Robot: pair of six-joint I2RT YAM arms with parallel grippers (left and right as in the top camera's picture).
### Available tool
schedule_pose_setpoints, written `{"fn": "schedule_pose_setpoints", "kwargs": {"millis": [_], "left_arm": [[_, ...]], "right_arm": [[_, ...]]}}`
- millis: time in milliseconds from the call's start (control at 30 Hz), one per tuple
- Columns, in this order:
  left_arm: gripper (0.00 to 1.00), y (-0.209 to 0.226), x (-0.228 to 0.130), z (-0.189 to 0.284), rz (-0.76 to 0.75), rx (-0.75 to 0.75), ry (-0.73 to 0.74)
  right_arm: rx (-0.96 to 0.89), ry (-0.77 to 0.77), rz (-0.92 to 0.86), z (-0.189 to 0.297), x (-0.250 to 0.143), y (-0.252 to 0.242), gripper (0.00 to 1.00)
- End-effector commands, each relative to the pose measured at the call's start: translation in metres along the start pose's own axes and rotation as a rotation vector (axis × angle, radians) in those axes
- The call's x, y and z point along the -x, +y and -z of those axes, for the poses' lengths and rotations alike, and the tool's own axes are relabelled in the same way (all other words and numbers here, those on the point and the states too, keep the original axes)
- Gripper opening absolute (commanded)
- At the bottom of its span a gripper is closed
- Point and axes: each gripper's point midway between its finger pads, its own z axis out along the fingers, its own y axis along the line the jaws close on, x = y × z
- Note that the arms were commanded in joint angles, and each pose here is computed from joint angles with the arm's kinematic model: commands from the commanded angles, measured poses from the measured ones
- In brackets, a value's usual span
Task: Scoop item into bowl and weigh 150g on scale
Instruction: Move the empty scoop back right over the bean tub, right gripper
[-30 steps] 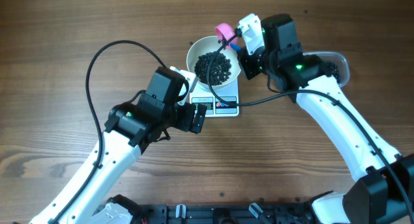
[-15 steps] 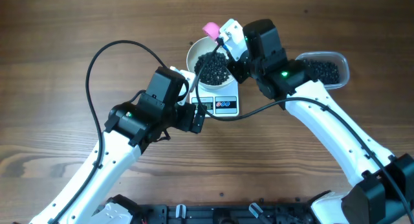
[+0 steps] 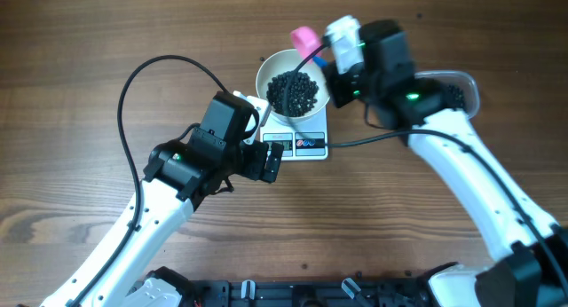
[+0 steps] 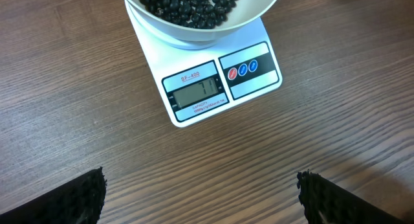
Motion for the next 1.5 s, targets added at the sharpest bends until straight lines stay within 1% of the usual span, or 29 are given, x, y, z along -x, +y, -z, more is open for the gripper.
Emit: {"fn": "schedule_pose_setpoints", "kwargs": {"millis": [0, 100, 300, 533, 600, 733, 800, 900, 1033, 1167, 1267, 1333, 1467], "left_arm": [[1.00, -0.002, 0.008, 0.006, -0.022, -0.011, -0.025], [1.00, -0.002, 0.008, 0.006, -0.022, -0.011, -0.025], [1.00, -0.002, 0.008, 0.006, -0.022, -0.011, -0.025], [1.00, -0.002, 0.008, 0.006, -0.022, -0.011, -0.025], [1.00, -0.002, 0.008, 0.006, -0.022, -0.011, -0.025], [1.00, -0.002, 0.008, 0.006, -0.022, -0.011, -0.025], [1.00, -0.002, 0.008, 0.006, -0.022, -0.011, -0.025], [1.00, -0.002, 0.008, 0.006, -0.022, -0.011, -0.025], [1.00, -0.002, 0.008, 0.006, -0.022, -0.011, -0.025], [1.00, -0.002, 0.008, 0.006, -0.022, -0.011, -0.025], [1.00, -0.002, 0.008, 0.006, -0.022, -0.011, -0.025], [1.00, -0.002, 0.008, 0.006, -0.022, -0.011, -0.025], [1.00, -0.002, 0.008, 0.006, -0.022, -0.011, -0.025]], "right_arm": [[0.205, -0.110, -0.214, 0.049, 0.027, 0.005, 0.04], [0.199, -0.152, -0.317, 0.074, 0.031, -0.027, 0.04], [0.080, -0.123, -0.437, 0.087, 0.009, -0.082, 0.04], [-0.027, -0.153, -0.482, 0.100, 0.002, -0.123, 0.04], [-0.156, -0.125, -0.513, 0.104, -0.013, -0.148, 0.04], [-0.376, -0.027, -0.566, 0.115, -0.048, -0.179, 0.04], [-0.412, 0.012, -0.541, 0.117, -0.057, -0.182, 0.04], [-0.405, 0.063, -0.436, 0.117, -0.063, -0.180, 0.04], [-0.418, 0.103, -0.418, 0.118, -0.072, -0.180, 0.04], [-0.562, 0.152, -0.377, 0.129, -0.082, -0.201, 0.04], [-0.551, 0.223, -0.305, 0.125, -0.093, -0.201, 0.04], [-0.542, 0.249, -0.309, 0.122, -0.099, -0.200, 0.04], [-0.544, 0.247, -0.308, 0.121, -0.099, -0.202, 0.04]]}}
